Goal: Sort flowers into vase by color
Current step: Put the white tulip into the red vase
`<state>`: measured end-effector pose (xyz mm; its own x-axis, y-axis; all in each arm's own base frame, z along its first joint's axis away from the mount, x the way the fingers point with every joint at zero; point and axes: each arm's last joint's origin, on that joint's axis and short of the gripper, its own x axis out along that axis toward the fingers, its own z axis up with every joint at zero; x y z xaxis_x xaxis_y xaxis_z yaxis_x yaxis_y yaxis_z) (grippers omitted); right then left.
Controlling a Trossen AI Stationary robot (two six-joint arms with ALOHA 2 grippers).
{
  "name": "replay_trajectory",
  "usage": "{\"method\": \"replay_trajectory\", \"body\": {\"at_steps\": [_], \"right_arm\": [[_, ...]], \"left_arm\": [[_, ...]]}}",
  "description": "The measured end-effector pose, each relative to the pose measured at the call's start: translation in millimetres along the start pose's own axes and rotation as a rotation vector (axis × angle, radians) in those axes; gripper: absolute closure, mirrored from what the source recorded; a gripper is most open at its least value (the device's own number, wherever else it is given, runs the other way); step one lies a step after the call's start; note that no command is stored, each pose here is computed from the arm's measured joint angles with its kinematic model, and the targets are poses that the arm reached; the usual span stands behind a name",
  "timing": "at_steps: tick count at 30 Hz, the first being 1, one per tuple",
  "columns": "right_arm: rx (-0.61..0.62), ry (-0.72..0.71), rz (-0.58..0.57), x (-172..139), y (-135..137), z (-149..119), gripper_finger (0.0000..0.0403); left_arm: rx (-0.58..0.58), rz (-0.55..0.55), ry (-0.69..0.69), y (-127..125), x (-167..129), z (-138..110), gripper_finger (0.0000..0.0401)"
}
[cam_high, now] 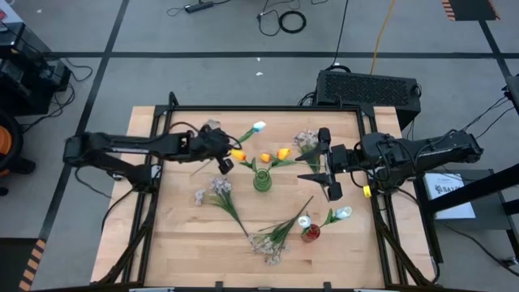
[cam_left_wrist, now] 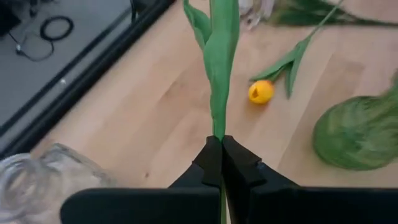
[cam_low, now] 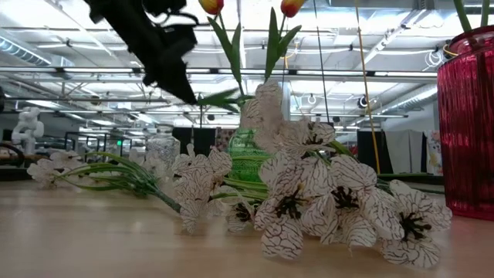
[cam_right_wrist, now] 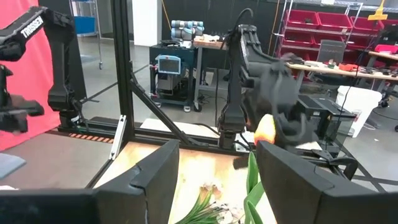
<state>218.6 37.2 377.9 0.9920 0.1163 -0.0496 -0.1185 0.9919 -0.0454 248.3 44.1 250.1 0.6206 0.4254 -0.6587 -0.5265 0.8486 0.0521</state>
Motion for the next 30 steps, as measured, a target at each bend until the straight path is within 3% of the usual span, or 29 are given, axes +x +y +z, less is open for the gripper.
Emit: {"method": "replay_trajectory", "body": {"at_steps": [9,18,23,30], "right_arm": [[-0.002,-0.003,0.0,0,0,0,0.0195],[-0.003,-0.002,0.0,0,0,0,0.0195],[-0.003,-0.006,0.0,0,0,1,0.0195],[0.026,-0.033,0.003,1,0,3,0.0195]], "left_arm": [[-0.027,0.138,-0.187,6,-45,7,0.04],[-0.036,0.179,-0.303,3,-76,6,0.04],[-0.033,0.079,-0.407,-4,-100,7,0.04],[0.043,-0.159,-0.619,-28,-141,11,0.04]]}}
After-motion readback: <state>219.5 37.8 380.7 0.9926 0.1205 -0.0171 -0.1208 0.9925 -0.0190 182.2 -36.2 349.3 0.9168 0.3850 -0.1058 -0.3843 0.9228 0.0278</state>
